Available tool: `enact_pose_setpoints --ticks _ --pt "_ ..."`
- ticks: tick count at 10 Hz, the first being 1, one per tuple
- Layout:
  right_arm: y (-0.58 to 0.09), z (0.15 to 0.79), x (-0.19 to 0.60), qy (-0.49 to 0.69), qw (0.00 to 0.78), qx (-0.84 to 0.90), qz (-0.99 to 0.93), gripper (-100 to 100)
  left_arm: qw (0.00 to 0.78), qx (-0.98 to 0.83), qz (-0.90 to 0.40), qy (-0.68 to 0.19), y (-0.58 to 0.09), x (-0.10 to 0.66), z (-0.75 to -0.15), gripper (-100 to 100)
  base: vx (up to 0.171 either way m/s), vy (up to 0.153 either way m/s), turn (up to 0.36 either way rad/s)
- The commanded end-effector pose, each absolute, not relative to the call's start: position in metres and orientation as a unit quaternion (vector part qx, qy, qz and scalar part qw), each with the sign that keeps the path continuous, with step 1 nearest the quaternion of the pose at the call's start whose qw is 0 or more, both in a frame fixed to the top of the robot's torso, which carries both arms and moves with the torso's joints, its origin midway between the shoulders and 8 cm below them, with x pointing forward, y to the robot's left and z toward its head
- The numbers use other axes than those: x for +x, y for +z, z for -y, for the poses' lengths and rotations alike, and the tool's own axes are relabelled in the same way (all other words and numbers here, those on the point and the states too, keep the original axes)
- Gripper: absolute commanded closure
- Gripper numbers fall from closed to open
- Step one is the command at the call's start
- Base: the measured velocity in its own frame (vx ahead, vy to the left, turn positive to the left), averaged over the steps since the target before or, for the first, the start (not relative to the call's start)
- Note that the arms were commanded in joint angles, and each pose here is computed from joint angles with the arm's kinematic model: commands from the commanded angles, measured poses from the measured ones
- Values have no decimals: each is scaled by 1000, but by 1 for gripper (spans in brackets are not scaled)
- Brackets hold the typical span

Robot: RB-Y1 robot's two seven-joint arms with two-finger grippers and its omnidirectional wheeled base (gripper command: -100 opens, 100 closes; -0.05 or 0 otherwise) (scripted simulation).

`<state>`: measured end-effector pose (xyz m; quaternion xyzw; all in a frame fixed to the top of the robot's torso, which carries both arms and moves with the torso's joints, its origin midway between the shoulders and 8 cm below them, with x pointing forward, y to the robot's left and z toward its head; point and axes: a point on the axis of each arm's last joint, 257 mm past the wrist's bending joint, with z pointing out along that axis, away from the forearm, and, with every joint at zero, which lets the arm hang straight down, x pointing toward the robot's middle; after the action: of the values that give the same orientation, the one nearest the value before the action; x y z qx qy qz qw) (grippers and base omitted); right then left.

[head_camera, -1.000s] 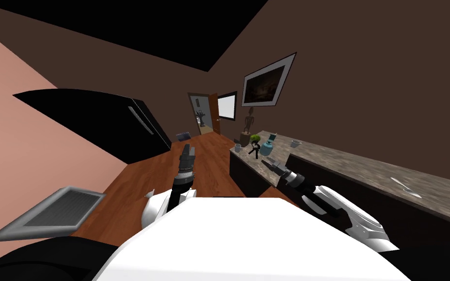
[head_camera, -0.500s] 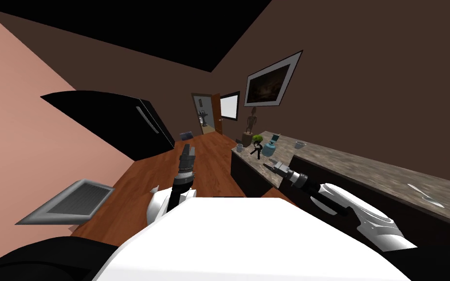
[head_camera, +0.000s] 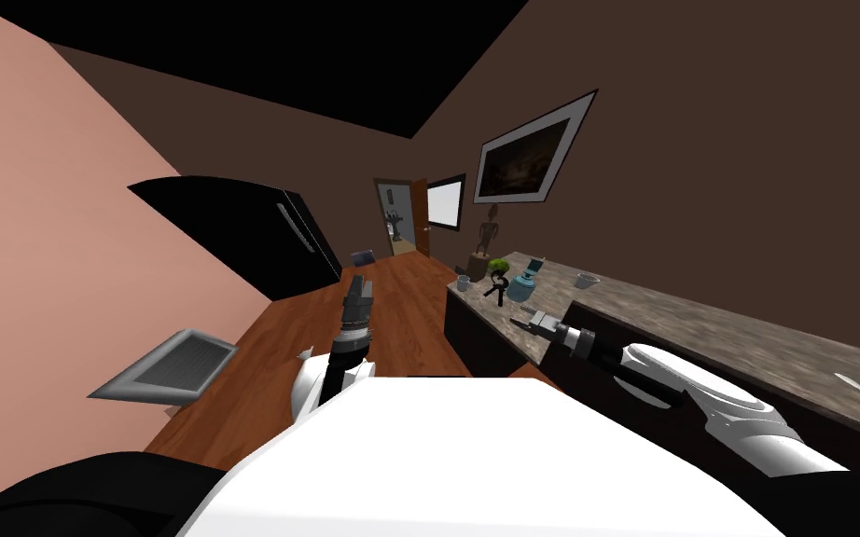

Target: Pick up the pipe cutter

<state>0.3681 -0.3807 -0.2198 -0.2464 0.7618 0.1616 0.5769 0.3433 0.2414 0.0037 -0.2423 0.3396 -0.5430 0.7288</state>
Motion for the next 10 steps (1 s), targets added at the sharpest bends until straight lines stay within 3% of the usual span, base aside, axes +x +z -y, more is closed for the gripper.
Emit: enact_pose_setpoints --ticks 1,10 --pt "-225 398 367 137 558 -272 -772 -100 729 -242 -340 -543 4 343 -241 0 1 7 94" --pt "-234 490 364 20 452 -388 -803 -100 729 -242 -340 -543 4 343 -241 0 21 8 101"
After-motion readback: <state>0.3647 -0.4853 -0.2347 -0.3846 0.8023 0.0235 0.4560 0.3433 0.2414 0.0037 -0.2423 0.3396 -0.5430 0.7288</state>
